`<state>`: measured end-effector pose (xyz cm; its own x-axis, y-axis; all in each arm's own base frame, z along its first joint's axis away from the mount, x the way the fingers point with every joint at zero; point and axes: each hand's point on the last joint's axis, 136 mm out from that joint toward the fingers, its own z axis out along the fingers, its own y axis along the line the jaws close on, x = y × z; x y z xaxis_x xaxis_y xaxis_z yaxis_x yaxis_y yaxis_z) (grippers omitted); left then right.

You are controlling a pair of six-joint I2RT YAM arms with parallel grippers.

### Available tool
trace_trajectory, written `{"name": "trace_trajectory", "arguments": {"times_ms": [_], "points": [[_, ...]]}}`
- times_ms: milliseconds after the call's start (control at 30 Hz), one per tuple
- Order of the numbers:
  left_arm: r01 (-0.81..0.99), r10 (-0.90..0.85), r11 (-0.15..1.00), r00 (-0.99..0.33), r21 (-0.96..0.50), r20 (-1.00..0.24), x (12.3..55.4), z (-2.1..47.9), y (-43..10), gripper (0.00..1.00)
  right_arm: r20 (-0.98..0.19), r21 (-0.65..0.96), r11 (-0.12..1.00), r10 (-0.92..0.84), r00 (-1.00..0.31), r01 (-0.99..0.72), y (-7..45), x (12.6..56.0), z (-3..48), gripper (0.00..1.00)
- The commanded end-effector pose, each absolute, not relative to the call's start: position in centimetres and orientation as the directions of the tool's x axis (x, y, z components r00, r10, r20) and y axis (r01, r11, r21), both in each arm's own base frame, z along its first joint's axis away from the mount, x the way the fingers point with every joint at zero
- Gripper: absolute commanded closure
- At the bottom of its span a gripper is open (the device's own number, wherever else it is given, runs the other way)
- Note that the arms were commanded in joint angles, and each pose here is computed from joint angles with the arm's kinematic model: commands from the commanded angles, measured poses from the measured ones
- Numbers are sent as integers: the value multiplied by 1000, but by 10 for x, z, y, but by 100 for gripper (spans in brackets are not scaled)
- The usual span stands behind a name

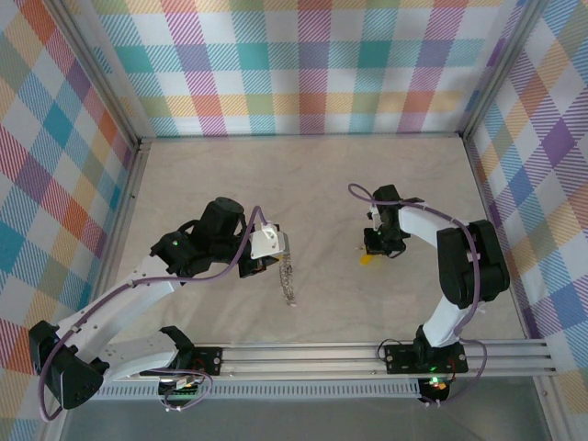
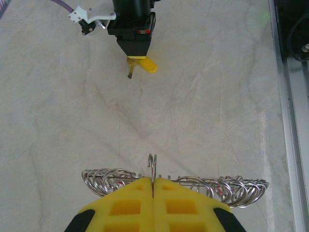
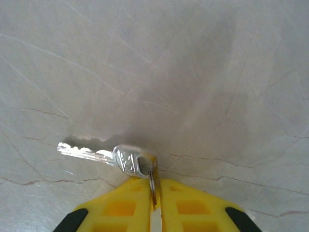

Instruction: Put the keys on the keyring

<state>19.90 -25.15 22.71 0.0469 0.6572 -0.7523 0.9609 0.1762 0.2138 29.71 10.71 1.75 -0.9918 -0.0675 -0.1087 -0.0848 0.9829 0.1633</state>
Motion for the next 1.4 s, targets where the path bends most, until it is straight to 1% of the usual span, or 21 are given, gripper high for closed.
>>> {"name": "trace_trajectory", "arguments": {"times_ms": [0,67,133,267,467,667,700,767,833,900,1000,1100,1167,1300,1367], "points": [[956,615,191,61,223,-786,204,245,-256,100,-120,158,983,-79,-990,-98,108,297,20,82],[956,615,189,61,222,-786,204,245,-256,100,-126,155,983,-78,-989,-97,107,298,21,77],[957,616,187,61,222,-785,204,245,-256,100,-137,152,984,-77,-988,-97,107,300,22,77],[957,617,186,61,221,-785,204,245,-257,100,-149,156,983,-77,-986,-100,108,302,25,78],[958,619,187,57,218,-784,204,243,-256,100,-139,155,983,-75,-988,-96,108,301,21,84],[958,618,188,56,217,-784,204,243,-256,100,-146,155,983,-72,-987,-95,108,302,21,84],[958,618,188,56,217,-784,203,243,-256,100,-148,154,983,-73,-986,-96,108,302,21,82],[958,618,187,55,215,-784,203,243,-256,100,-157,150,984,-73,-985,-97,108,304,23,76],[959,618,189,53,213,-784,204,243,-256,100,-162,150,984,-73,-984,-98,108,306,24,75],[960,616,187,52,211,-786,204,243,-257,100,-162,152,984,-73,-984,-98,109,306,24,77],[960,616,187,51,208,-786,203,243,-257,100,-157,154,983,-73,-985,-97,109,306,23,84],[960,615,186,51,208,-787,203,243,-257,100,-152,153,983,-75,-986,-98,110,305,22,85],[960,615,188,50,208,-787,204,243,-257,100,-150,153,983,-77,-986,-100,110,304,22,88],[960,615,187,51,209,-787,204,243,-257,100,-155,153,983,-76,-985,-100,111,304,24,89],[960,616,186,50,207,-786,204,243,-258,100,-157,157,982,-79,-984,-104,111,304,25,85]]}}
